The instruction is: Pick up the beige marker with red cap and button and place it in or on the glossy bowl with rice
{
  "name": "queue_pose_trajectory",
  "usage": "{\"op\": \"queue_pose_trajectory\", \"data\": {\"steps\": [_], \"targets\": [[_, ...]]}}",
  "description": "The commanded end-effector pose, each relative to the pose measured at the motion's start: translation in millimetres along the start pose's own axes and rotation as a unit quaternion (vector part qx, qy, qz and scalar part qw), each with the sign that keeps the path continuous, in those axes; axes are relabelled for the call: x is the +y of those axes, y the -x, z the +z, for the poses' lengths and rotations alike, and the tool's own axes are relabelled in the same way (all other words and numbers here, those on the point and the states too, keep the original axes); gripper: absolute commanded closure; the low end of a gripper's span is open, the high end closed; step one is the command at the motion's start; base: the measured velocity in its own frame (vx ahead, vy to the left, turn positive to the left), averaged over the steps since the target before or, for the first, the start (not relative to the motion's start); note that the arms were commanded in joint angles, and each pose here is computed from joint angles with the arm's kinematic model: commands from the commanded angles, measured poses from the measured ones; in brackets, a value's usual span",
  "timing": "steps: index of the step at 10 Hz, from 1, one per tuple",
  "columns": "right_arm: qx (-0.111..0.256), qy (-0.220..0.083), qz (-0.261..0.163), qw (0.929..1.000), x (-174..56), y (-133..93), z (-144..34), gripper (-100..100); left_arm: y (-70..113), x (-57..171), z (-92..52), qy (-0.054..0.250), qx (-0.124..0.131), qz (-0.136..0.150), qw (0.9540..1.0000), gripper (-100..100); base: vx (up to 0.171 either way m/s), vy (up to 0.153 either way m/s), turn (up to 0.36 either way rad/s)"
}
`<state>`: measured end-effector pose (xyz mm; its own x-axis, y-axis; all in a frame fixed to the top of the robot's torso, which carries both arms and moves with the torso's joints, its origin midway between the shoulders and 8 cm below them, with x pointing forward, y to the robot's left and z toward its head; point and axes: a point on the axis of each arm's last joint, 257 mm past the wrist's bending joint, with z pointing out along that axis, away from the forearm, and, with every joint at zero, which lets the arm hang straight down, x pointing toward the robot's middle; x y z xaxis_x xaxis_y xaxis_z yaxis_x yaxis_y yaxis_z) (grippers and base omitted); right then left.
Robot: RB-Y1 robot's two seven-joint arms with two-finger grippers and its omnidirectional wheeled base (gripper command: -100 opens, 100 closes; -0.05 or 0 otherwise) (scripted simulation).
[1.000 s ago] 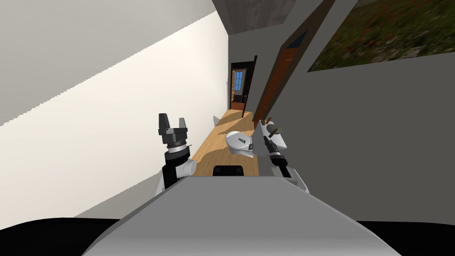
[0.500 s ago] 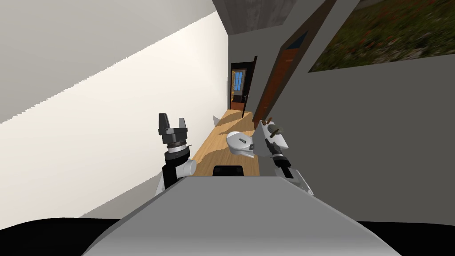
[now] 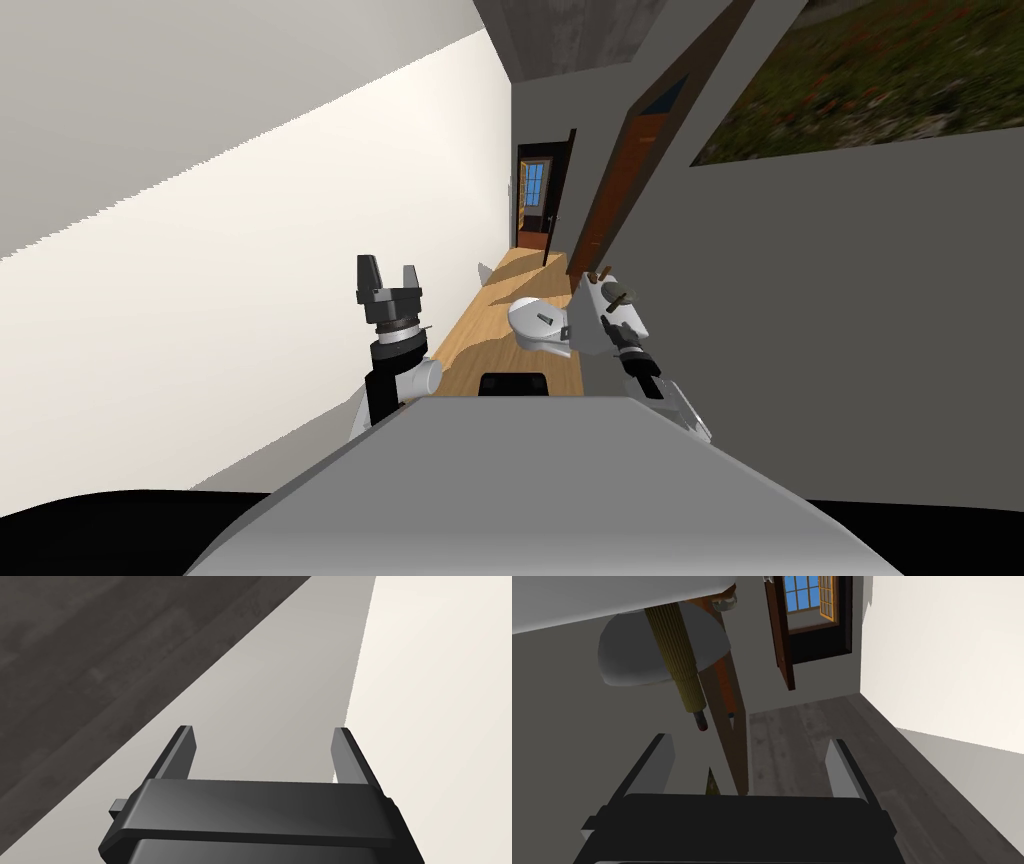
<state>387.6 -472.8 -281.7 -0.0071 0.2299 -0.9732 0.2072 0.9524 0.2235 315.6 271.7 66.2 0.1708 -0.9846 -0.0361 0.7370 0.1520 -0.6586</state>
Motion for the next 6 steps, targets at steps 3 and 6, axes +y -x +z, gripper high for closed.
{"op": "queue_pose_trajectory", "data": {"steps": [3,6], "targets": [[0.008,-0.017,-0.063,0.9978,-16.5,-1.5,12.4,-100,0.0,0.0,0.0,0.0,0.0,0.0,1.0,0,0.113,-0.064,-0.03],[0.008,-0.025,-0.099,0.9948,-20.3,0.8,25.0,-100,0.0,0.0,0.0,0.0,0.0,0.0,1.0,0,0.12,-0.106,-0.033]]}}
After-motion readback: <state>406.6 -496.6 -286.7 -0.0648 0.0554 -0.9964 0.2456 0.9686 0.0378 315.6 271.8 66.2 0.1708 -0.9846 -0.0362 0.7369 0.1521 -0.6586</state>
